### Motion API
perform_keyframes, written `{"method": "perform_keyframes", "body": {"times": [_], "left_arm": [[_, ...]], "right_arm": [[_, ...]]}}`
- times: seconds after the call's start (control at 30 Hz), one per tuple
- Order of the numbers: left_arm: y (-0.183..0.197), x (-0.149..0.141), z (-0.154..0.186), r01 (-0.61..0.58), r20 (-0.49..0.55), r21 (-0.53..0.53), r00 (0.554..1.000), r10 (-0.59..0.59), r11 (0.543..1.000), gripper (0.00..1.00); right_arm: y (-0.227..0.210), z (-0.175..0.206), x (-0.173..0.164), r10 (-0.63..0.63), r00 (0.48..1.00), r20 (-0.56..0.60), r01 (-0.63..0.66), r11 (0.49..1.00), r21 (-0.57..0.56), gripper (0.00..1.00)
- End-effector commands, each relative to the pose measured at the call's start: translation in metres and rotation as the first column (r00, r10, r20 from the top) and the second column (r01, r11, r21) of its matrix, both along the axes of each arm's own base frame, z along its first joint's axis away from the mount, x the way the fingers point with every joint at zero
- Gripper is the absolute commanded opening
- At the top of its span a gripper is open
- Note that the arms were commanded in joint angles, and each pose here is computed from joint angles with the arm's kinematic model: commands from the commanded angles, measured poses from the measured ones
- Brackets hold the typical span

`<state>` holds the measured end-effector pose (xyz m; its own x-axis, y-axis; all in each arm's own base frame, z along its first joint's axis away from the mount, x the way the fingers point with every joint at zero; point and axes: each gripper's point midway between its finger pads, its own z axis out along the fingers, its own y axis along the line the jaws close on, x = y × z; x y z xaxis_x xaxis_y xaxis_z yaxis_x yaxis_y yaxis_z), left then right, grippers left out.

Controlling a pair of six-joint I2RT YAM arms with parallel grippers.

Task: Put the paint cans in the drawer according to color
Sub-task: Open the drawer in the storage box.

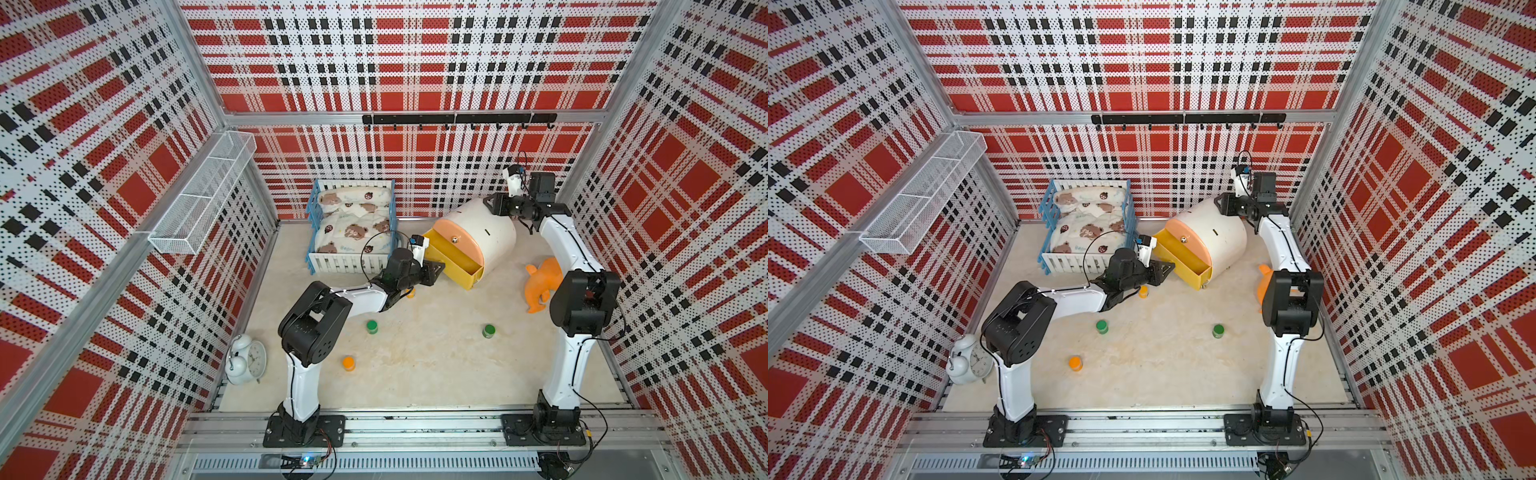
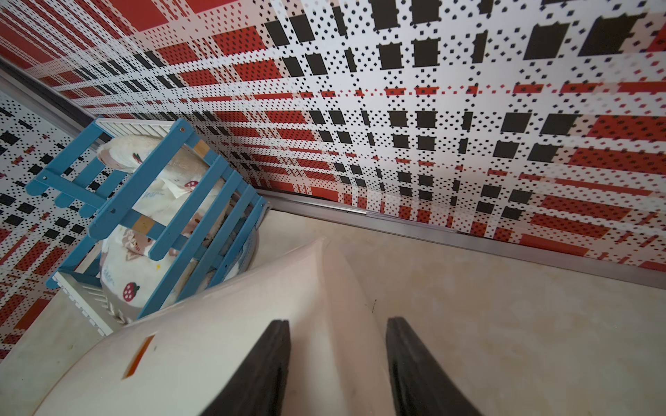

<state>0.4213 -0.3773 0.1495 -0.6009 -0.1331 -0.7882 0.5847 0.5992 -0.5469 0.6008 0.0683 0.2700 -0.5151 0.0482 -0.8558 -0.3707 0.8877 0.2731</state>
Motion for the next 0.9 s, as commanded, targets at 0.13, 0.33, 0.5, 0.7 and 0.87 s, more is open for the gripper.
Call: {"method": "perform_keyframes", "body": {"times": [0.13,0.33,0.5,0.7,0.87], "left_arm": [[0.015,-0.008,-0.011,-0.002,-0.04,0.047,0.999,0.004,0.999,0.13],[-0.006,-0.025,-0.002,0.04,-0.027,0.037,0.999,-0.039,0.999,0.14],[-0.026,-0.037,-0.004,0.079,-0.038,0.03,0.996,-0.078,0.996,0.14],[-0.025,-0.051,0.003,0.086,-0.037,0.025,0.996,-0.085,0.996,0.14],[-0.023,-0.061,0.0,0.08,-0.046,0.033,0.996,-0.079,0.996,0.14]], "right_arm": [[-0.003,-0.027,-0.011,-0.013,0.995,-0.1,0.012,1.0,-0.018,0.5],[0.006,0.008,-0.032,-0.01,0.999,-0.047,0.006,0.997,-0.08,0.52],[0.027,0.029,-0.06,0.011,1.0,-0.009,-0.013,0.987,-0.163,0.57],[0.048,0.031,-0.089,0.05,0.998,-0.031,-0.055,0.98,-0.191,0.57],[0.057,0.014,-0.111,0.054,0.996,-0.074,-0.069,0.973,-0.22,0.57]]}}
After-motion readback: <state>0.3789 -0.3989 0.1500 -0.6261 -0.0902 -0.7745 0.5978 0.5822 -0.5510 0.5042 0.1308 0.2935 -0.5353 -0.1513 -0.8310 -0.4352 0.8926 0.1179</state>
